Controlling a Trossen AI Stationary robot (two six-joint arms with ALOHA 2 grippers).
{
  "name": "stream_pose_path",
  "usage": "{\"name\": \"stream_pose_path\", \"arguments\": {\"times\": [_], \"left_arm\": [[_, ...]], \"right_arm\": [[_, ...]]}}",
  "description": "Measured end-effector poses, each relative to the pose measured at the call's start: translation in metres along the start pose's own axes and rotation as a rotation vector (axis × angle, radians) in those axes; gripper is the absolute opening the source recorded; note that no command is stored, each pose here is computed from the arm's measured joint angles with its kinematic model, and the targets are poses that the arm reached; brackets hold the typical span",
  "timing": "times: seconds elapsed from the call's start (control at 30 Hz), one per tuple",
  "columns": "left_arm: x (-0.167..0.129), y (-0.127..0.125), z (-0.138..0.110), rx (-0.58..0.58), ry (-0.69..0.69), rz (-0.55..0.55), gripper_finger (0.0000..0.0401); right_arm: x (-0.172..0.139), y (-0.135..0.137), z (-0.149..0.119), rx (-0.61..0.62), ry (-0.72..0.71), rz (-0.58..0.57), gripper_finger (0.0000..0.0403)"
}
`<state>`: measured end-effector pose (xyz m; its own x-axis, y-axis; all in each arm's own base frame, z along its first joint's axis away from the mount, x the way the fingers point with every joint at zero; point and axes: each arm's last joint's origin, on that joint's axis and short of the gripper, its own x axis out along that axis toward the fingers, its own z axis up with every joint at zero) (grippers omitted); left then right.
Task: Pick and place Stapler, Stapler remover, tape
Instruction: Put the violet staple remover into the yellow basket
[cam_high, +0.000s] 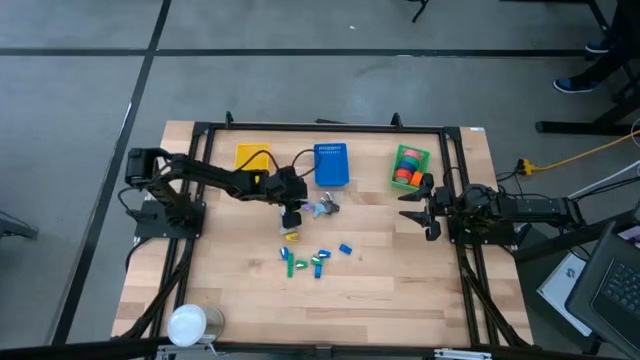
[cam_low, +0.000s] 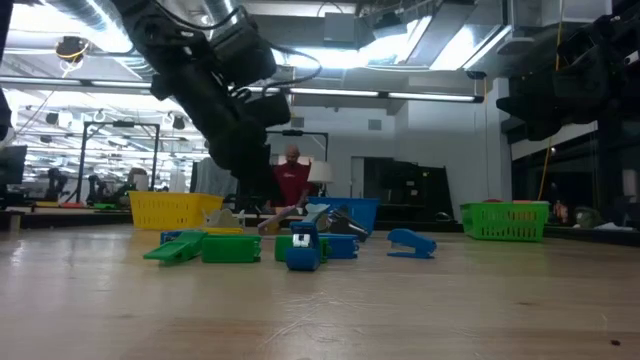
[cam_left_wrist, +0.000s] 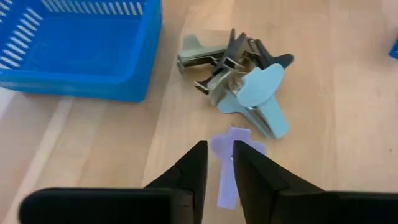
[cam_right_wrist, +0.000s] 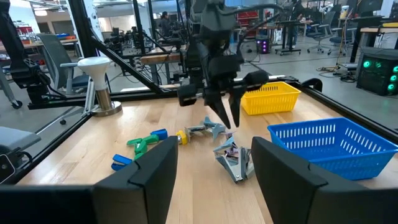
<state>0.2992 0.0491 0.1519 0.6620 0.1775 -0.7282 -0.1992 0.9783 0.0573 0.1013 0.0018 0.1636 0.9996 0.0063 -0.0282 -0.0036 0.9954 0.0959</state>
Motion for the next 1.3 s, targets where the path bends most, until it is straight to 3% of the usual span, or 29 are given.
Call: {"name": "stream_pose_path", "arguments": {"times": [0.37, 0.57, 1.3], "left_arm": [[0.003, 0.013, -0.001, 0.024, 0.005, -0.035, 0.0142], [0.003, 0.021, -0.002, 0.019, -0.001, -0.125, 0.0161], [0.024, 0.024, -0.002, 0.053, -0.011, -0.158, 0.0152]], "right_arm": [[0.000, 0.000, 0.000, 0.000, 0.000, 0.000, 0.0210], [0.000, 0.000, 0.000, 0.000, 0.000, 0.000, 0.0210], [0.000, 0.000, 0.000, 0.000, 0.000, 0.000, 0.0210]]}}
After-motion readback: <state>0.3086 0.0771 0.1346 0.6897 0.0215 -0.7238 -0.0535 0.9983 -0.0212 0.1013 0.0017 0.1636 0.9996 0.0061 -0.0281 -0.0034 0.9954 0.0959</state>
